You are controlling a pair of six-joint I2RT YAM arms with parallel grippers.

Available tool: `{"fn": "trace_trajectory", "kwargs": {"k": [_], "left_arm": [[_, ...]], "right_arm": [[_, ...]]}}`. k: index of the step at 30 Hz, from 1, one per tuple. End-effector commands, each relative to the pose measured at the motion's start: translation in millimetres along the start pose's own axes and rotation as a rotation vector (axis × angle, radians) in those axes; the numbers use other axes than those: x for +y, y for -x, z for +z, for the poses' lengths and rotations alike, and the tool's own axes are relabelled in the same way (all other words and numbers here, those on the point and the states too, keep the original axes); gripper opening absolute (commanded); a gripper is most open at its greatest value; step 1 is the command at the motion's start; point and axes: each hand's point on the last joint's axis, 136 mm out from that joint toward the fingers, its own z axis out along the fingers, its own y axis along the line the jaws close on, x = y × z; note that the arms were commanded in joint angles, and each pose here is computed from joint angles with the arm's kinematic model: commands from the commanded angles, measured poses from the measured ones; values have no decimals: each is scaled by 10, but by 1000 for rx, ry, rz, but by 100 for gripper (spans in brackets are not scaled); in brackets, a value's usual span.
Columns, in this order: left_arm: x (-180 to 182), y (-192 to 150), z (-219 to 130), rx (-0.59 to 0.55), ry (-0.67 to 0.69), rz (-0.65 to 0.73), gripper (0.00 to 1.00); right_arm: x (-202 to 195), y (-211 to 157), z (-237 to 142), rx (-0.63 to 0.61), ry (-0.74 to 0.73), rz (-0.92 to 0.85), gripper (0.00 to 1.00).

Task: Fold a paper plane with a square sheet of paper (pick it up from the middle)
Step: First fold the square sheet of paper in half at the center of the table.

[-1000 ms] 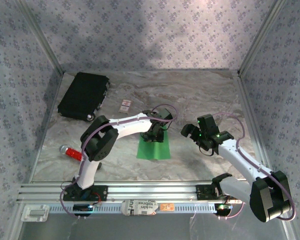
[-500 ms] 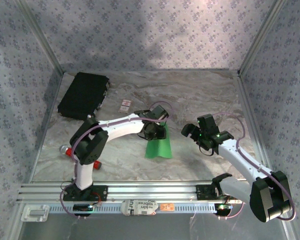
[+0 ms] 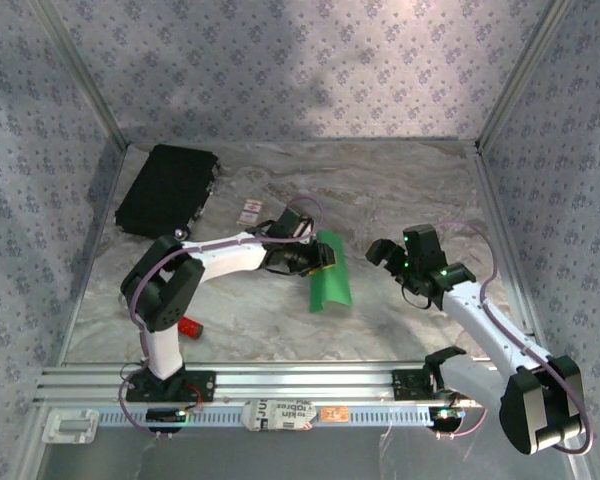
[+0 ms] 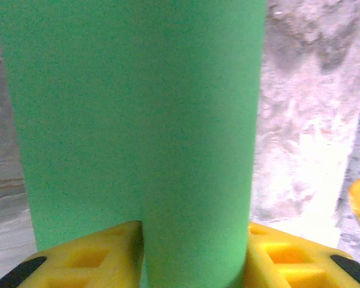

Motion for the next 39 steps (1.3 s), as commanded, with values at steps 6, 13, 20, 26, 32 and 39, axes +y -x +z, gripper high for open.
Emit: {"fn": "trace_trajectory", "kwargs": {"k": [6,13,20,26,32,39], "left_arm": [[-389,47,-52,10,-237,-3,41],[-474,112,-67,-1,-339,-33,41],[-590,161,-140,-11,-402,-34,41],[-446,143,-64,-1,-384,-47,41],[-188,140,37,-3,-347,-79,40],[44,72,119,6,-276,-85,40]], "right_arm": [[176,147,-113,-17,92,14,99],[142,124,-92,-6,110,35,99],[164,125,-78,-3,133,44,99],[174,133,-90,-8,143,38,99],[168,107,-79,-9,156,34,99],[158,78,-59,1,159,31,99]]}}
